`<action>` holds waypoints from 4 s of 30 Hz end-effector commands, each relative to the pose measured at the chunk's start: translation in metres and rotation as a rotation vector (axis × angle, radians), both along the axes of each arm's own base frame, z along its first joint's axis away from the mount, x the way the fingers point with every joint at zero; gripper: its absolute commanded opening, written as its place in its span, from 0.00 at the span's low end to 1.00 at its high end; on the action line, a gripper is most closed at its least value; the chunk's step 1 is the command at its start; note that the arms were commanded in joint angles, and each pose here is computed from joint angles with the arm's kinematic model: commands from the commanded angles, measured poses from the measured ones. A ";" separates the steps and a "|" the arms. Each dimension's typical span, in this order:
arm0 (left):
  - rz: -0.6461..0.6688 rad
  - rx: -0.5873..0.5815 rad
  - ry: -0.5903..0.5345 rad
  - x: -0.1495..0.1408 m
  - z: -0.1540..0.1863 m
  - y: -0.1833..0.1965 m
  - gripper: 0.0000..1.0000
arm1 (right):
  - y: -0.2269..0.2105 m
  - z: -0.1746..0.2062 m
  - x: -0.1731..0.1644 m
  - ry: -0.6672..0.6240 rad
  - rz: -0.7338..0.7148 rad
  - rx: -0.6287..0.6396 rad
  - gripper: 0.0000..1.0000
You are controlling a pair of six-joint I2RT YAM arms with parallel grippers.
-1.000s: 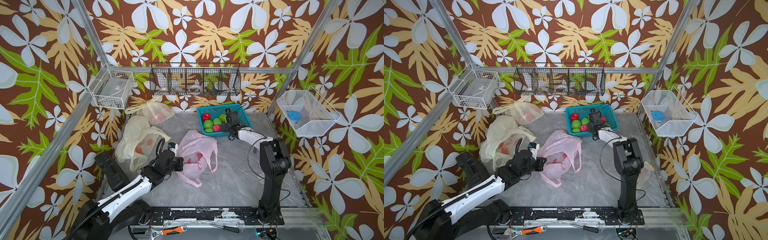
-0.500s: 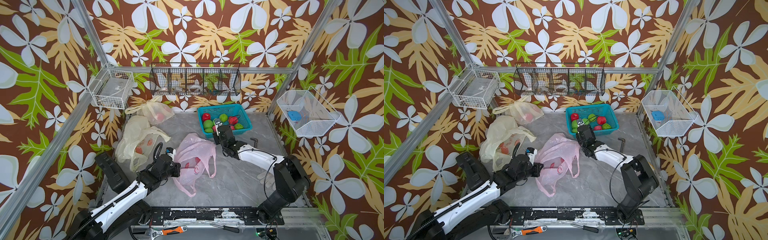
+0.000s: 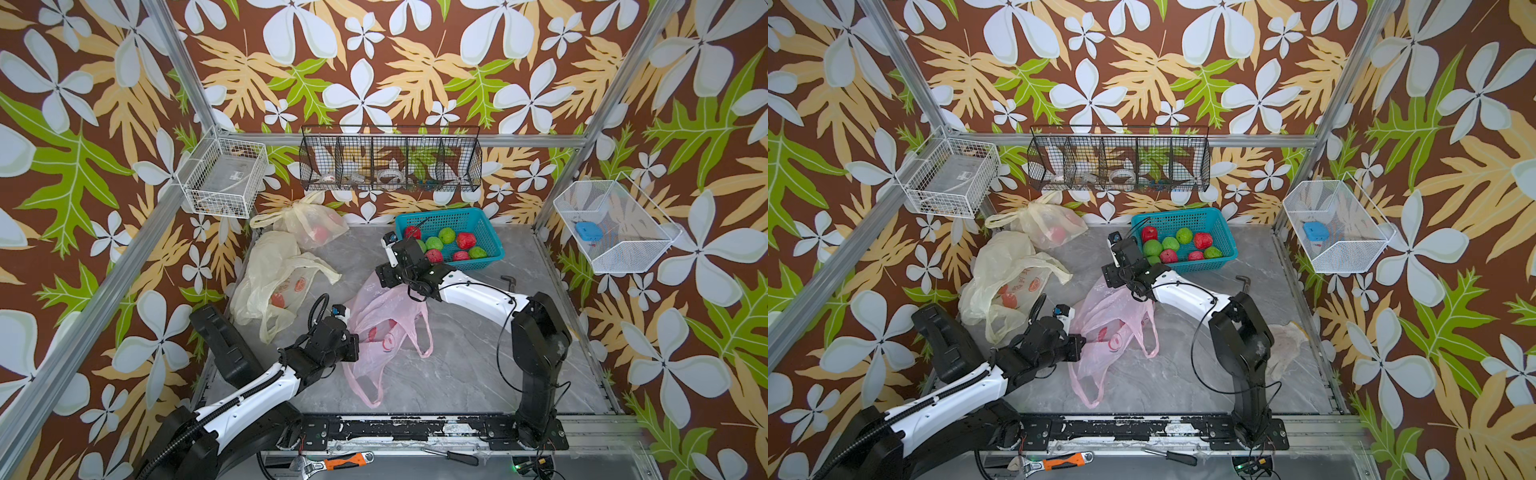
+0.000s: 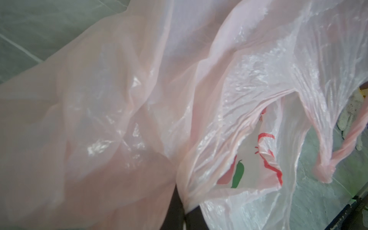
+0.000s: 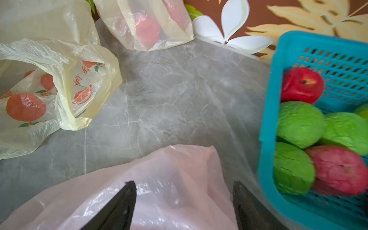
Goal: Untie the knot of a plastic bag & take out the apple
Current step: Adjust the plastic bag at the center of the board, then pick up the apple from the plastic bag, then place the apple in the basket.
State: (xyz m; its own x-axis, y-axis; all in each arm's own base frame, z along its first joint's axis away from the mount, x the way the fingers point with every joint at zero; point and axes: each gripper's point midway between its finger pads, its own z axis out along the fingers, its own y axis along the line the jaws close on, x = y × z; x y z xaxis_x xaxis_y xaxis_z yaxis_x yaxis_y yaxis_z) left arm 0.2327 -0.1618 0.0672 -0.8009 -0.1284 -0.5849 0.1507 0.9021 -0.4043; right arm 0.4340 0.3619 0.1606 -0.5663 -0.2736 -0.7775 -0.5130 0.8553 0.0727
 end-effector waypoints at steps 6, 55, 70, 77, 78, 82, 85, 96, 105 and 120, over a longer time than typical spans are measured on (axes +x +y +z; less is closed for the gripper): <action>-0.011 -0.007 -0.007 0.004 0.000 -0.005 0.00 | 0.039 -0.048 -0.002 0.203 0.111 -0.012 0.78; -0.016 -0.192 0.015 -0.009 0.014 -0.019 0.00 | 0.014 -0.057 -0.184 0.030 0.022 -0.068 0.50; 0.030 -0.248 0.057 -0.030 -0.003 -0.007 0.00 | 0.000 -0.109 -0.192 0.126 0.019 -0.206 0.85; 0.046 -0.246 0.062 -0.032 -0.009 -0.004 0.00 | 0.007 -0.134 -0.210 0.268 0.038 -0.143 0.87; 0.045 -0.252 0.057 -0.031 -0.008 -0.005 0.00 | 0.009 -0.135 -0.211 0.278 0.044 -0.136 0.88; 0.035 -0.255 0.051 -0.028 -0.010 -0.008 0.00 | 0.010 -0.146 -0.215 0.312 0.052 -0.150 0.89; 0.031 -0.246 0.067 -0.028 -0.012 -0.009 0.00 | 0.009 -0.142 -0.215 0.305 0.046 -0.144 0.88; 0.033 -0.255 0.036 -0.024 -0.004 -0.010 0.00 | 0.023 -0.063 -0.207 0.084 0.088 -0.076 0.64; 0.049 -0.236 0.008 -0.017 -0.001 -0.007 0.00 | 0.027 -0.006 -0.217 0.002 0.151 0.036 0.57; 0.067 -0.158 0.008 -0.009 0.002 -0.002 0.00 | -0.083 0.096 -0.064 -0.298 -0.141 0.163 0.56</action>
